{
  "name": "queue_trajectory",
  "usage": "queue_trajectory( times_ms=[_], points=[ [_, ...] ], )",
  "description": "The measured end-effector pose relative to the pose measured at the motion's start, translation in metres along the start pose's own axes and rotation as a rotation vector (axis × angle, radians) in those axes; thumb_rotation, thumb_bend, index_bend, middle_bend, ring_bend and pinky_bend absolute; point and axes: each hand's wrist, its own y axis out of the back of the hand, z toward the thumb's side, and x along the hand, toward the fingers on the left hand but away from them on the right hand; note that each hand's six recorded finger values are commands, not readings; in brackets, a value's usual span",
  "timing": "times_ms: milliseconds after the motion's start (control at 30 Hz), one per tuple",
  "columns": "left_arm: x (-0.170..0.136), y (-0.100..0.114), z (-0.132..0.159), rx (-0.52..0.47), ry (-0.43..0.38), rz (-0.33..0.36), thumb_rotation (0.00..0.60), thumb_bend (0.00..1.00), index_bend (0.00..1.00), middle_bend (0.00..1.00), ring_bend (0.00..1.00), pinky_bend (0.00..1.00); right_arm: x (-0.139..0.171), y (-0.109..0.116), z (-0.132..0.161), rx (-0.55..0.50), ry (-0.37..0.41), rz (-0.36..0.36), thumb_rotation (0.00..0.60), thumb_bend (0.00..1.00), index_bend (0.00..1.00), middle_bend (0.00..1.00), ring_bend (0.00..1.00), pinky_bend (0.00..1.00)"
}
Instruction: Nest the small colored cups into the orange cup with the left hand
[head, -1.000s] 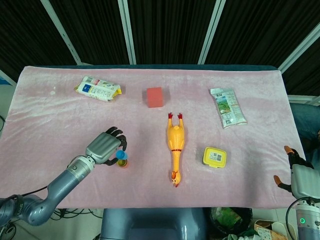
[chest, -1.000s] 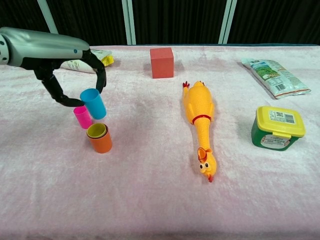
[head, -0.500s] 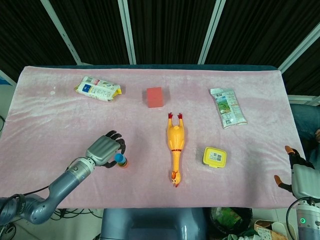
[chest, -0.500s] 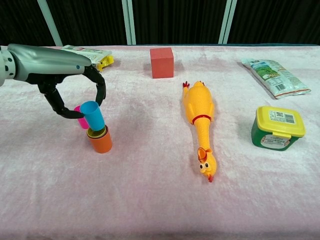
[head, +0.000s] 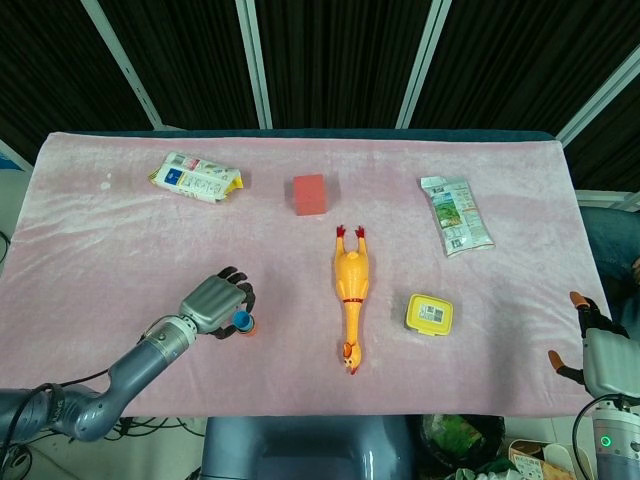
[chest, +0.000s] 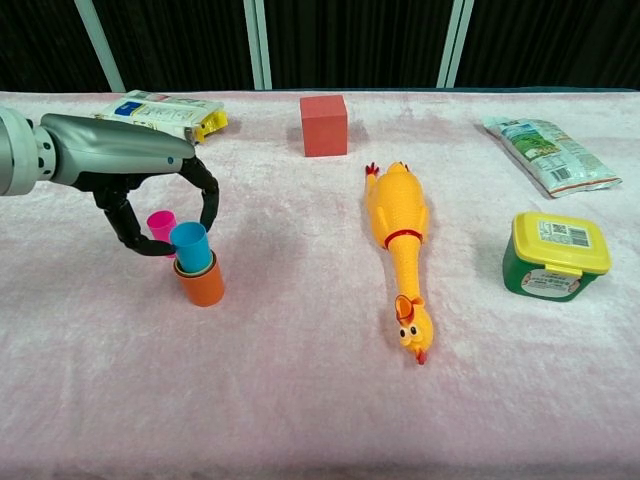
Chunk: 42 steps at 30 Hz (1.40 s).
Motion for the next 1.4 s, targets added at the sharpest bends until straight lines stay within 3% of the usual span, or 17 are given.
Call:
queue_trajectory(
  times_ms=[100, 200, 500, 633, 967, 1400],
  points=[
    [0.0, -0.003, 0.0, 0.004, 0.003, -0.017, 0.6, 0.19, 0.12, 0.2, 0.07, 0.05, 0.0, 0.0, 0.0, 0.0, -0.002, 0.001, 0.6, 0.17, 0.11, 0.12, 0.25, 0.26],
    [-0.001, 0.0, 0.002, 0.001, 0.001, -0.016, 0.6, 0.19, 0.14, 0.2, 0.07, 0.05, 0.0, 0.0, -0.001, 0.0, -0.004, 0.002, 0.6, 0.17, 0.11, 0.12, 0.25, 0.26],
    [-0.009, 0.026, -0.01, -0.021, 0.036, 0.097, 0.6, 0.2, 0.23, 0.21, 0.07, 0.05, 0.0, -0.001, -0.001, 0.001, -0.009, 0.005, 0.6, 0.17, 0.11, 0.12, 0.25, 0.26],
    [-0.007, 0.028, -0.025, -0.063, 0.081, 0.105, 0.6, 0.21, 0.25, 0.2, 0.07, 0.05, 0.0, -0.001, -0.001, 0.002, -0.009, 0.006, 0.6, 0.17, 0.11, 0.12, 0.25, 0.26],
    [0.016, 0.014, -0.078, -0.151, 0.198, 0.057, 0.6, 0.24, 0.3, 0.21, 0.07, 0.05, 0.0, -0.001, -0.001, 0.001, -0.014, 0.01, 0.6, 0.17, 0.11, 0.12, 0.25, 0.26],
    [0.037, -0.014, -0.073, -0.164, 0.179, -0.026, 0.6, 0.25, 0.36, 0.23, 0.07, 0.05, 0.0, -0.001, -0.001, 0.001, -0.011, 0.011, 0.6, 0.17, 0.11, 0.12, 0.25, 0.26]
  ],
)
